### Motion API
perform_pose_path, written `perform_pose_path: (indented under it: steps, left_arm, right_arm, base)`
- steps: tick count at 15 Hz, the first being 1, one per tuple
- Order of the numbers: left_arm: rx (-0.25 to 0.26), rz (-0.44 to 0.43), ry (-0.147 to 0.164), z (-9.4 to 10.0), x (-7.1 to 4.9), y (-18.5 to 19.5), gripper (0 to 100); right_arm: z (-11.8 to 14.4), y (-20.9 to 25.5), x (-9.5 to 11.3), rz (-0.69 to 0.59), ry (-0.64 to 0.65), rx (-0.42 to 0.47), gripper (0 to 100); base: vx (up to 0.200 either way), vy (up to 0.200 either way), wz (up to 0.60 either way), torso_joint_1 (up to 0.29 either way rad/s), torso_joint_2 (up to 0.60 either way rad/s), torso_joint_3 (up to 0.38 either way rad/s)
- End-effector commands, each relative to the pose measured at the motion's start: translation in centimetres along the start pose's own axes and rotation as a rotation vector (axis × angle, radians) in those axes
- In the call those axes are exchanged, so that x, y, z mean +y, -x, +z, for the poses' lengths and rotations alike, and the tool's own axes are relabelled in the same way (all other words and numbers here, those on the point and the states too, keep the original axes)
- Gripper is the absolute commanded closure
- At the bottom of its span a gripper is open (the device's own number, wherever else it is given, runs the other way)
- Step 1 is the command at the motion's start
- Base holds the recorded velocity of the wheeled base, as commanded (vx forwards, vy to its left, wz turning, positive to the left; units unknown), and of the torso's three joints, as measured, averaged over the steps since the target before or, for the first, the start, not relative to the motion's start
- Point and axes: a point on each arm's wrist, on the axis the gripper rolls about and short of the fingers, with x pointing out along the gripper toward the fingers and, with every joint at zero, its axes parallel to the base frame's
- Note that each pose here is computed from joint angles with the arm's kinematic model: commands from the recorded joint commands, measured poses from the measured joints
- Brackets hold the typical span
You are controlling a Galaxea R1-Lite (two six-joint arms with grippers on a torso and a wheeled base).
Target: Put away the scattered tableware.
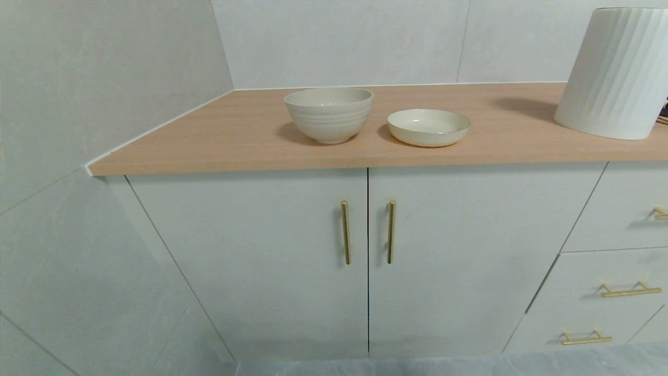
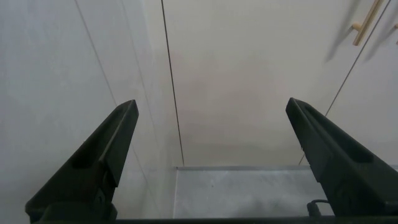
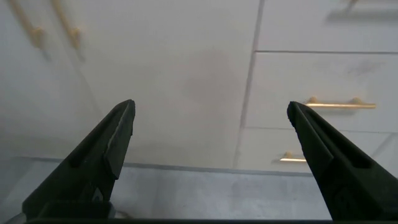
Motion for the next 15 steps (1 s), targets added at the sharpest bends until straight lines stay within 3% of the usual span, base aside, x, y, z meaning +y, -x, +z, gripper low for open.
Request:
perform_pose_path:
  steps: [1,2,5,9,10,12,15]
  left_arm:
    - [0.000,0.001,0.000,0.0,0.0,0.0,0]
    - [0.000,0.001,0.000,0.0,0.0,0.0,0]
    - [0.000,0.001,0.000,0.0,0.0,0.0,0]
    - [0.000,0.001,0.000,0.0,0.0,0.0,0]
    - [0.000,0.001,0.000,0.0,0.0,0.0,0]
    - [0.000,0.001,0.000,0.0,0.0,0.0,0]
    - [0.000,0.001,0.000,0.0,0.0,0.0,0]
  right_arm:
    - [6.1,1.1,0.1,0.091,-0.097,-0.141,0]
    - [8.0,0.9,0.1,0.143,-0.157,-0.135,0]
    - [8.4,-3.1,0.3,0.353,-0.103,0.133,0]
    - [9.2,-9.2,1.9,0.533,-0.075,0.418,0]
    - [9.2,-9.2,1.9,0.533,-0.075,0.418,0]
    - [9.8,-15.0,5.1,0.659,-0.046,0.520,0]
    - [9.3,-20.3,7.9,0.698,-0.038,0.511,0]
  base:
    - [0.000,0.000,0.00,0.000,0.00,0.000]
    - [0.000,0.000,0.00,0.000,0.00,0.000]
    - [0.000,0.000,0.00,0.000,0.00,0.000]
    - [0.000,0.000,0.00,0.000,0.00,0.000]
    - [0.000,0.000,0.00,0.000,0.00,0.000]
    - [0.000,0.000,0.00,0.000,0.00,0.000]
    - [0.000,0.000,0.00,0.000,0.00,0.000]
